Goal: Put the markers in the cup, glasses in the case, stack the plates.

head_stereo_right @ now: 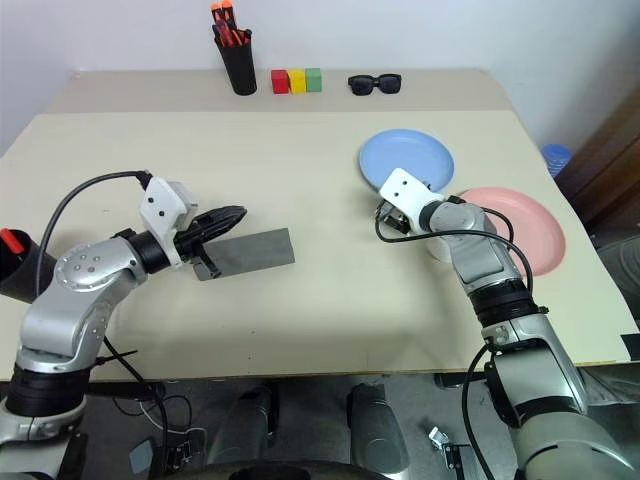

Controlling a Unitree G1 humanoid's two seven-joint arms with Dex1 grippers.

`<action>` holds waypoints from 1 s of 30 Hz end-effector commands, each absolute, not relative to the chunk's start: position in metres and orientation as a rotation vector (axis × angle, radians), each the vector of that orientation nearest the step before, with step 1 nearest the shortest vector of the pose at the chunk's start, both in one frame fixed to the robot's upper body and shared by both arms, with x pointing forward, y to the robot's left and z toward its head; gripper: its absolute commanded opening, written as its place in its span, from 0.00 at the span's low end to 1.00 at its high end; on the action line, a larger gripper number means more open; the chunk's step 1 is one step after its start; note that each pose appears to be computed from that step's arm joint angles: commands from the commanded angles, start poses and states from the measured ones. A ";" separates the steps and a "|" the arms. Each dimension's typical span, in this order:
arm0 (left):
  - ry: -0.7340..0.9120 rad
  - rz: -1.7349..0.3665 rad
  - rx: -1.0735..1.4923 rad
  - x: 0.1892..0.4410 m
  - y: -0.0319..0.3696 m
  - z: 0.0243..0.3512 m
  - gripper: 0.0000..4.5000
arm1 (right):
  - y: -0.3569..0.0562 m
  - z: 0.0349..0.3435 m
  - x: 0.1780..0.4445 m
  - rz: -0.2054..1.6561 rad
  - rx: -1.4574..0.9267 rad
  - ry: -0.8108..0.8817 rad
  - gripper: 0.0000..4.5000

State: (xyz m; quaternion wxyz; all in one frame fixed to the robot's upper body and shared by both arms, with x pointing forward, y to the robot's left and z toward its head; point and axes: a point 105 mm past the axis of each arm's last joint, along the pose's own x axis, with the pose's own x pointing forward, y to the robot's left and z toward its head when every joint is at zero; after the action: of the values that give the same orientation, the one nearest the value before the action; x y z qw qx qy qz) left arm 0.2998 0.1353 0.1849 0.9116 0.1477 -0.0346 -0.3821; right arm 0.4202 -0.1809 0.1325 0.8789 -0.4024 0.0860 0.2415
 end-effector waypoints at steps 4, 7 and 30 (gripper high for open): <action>-0.121 -0.885 0.221 0.276 0.121 0.193 0.00 | -0.185 0.142 0.434 0.453 -0.903 0.124 0.45; -0.111 -0.902 0.210 0.273 0.119 0.191 0.00 | -0.186 0.141 0.436 0.453 -0.922 0.118 0.10; -0.095 -1.068 0.171 0.296 0.092 0.179 0.00 | -0.292 0.214 0.299 0.549 -0.951 0.259 0.00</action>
State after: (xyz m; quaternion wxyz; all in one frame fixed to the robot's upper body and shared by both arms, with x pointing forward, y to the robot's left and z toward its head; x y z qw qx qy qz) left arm 0.2977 0.0978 0.1706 0.8660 0.0721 -0.0229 -0.4943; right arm 0.3052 -0.2946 0.1908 0.8441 -0.4405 0.1493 0.2668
